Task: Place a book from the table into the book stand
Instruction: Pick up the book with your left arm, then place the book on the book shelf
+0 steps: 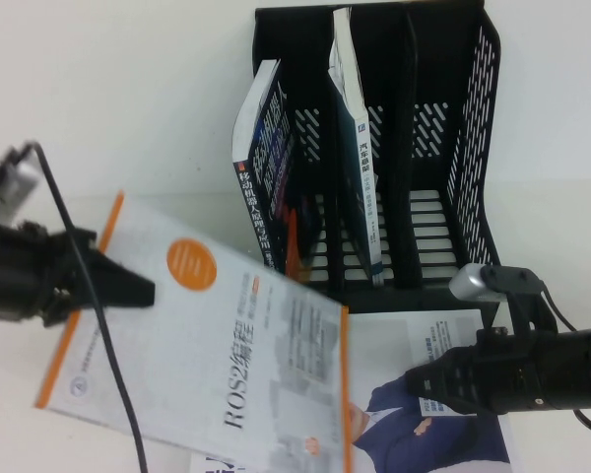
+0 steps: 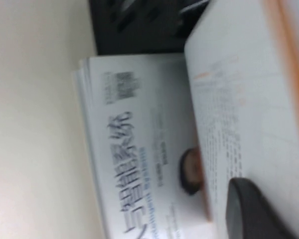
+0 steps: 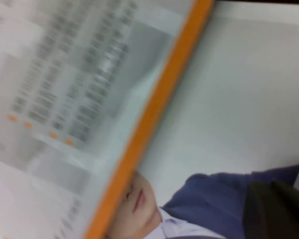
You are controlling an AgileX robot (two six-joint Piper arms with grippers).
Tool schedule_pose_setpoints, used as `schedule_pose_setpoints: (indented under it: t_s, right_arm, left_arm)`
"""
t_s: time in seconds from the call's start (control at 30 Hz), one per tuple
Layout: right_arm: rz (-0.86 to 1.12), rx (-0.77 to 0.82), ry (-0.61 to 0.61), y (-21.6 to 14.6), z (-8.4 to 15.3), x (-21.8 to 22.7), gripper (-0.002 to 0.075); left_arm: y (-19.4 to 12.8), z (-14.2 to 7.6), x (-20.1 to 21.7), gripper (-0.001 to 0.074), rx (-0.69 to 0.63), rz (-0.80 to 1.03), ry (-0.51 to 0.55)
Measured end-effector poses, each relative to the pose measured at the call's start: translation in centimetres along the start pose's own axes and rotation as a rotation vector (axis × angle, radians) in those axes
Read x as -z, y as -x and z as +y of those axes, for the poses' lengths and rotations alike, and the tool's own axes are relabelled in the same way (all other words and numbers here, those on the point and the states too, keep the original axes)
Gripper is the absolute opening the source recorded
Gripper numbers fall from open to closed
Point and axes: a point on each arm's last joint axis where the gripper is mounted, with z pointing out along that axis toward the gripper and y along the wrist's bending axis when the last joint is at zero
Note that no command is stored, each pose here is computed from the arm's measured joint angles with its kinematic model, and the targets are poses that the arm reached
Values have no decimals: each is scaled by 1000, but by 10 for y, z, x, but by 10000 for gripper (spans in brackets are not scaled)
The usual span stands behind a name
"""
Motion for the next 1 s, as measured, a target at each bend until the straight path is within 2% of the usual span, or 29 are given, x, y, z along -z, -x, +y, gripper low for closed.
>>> schedule_pose_setpoints:
  t_s: [0.2, 0.47, 0.63, 0.8, 1.0]
  right_arm:
    - [0, 0, 0, 0, 0, 0, 0]
    - [-14, 15, -11, 2, 1, 4, 0]
    - [-86, 71, -137, 9, 0, 22, 0]
    - [-266, 124, -259, 27, 12, 62, -1]
    - [-511, 159, -433, 40, 24, 121, -1]
  left_arm:
    - [-9, -41, 32, 105, -119, -76, 28]
    - [-17, -67, 52, 105, -157, -133, 31]
    - [-16, -99, 77, 105, -205, -208, 28]
    - [-20, -138, 105, 105, -282, -296, 11]
    - [-21, -176, 129, 105, -361, -378, -74]
